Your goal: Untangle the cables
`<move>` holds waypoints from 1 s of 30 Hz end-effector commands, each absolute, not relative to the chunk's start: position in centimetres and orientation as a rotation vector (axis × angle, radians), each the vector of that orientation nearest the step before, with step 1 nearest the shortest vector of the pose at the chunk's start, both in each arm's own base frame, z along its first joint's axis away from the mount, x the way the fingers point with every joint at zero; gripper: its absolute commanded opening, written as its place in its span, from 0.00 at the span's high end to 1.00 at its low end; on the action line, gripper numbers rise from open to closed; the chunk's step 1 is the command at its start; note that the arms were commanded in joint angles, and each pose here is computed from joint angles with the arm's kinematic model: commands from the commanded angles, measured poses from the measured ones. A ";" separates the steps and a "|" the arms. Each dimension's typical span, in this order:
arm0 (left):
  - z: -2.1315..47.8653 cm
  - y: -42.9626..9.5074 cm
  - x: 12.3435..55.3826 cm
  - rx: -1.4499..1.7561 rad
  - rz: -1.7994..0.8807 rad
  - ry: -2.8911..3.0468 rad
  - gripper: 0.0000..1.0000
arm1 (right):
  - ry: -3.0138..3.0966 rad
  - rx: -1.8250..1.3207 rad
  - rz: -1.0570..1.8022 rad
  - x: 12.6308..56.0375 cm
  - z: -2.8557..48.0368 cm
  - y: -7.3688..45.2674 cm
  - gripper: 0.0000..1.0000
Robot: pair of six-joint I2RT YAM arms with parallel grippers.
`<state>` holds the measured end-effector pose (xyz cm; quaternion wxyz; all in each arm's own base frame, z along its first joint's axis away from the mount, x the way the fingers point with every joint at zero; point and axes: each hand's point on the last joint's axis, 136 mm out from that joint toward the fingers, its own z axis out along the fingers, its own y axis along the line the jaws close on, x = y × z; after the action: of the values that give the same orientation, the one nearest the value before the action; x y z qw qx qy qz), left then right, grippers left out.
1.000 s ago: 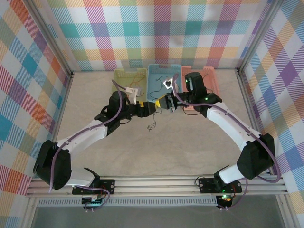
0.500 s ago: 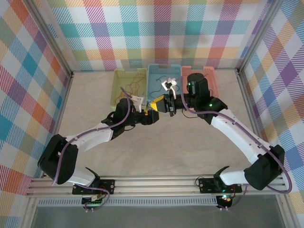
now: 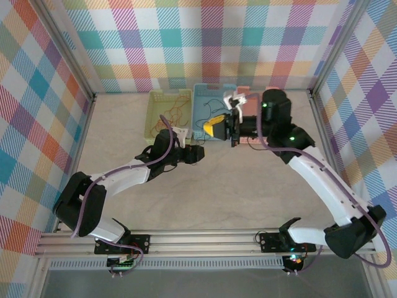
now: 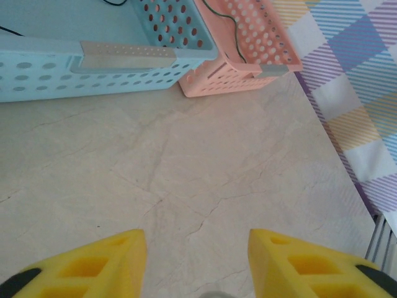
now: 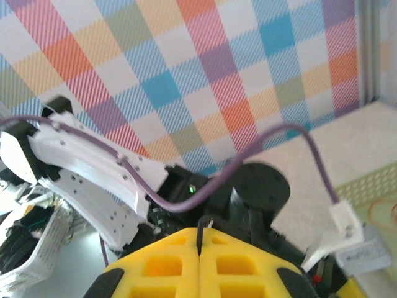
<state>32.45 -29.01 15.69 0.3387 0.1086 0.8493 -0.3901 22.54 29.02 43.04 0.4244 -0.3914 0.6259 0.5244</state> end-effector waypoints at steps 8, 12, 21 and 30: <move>15.5 -28.1 33.0 0.238 -0.942 2.260 0.61 | 1.321 -0.700 1.121 24.7 55.3 21.9 1.00; 15.2 -27.4 32.8 0.205 -0.918 2.284 0.62 | 1.332 -0.564 1.050 27.9 56.6 19.7 1.00; 15.1 -25.6 32.2 0.150 -0.875 2.305 0.49 | 1.383 -0.427 1.105 36.0 56.2 18.6 1.00; 16.9 -23.9 31.9 0.114 -0.803 2.296 0.16 | 1.449 -0.430 1.180 42.3 52.4 20.4 1.00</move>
<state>31.86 -25.11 16.20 0.3381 0.0528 0.8802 -0.3290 42.51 20.11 49.87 0.5520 -0.1627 0.6531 0.4922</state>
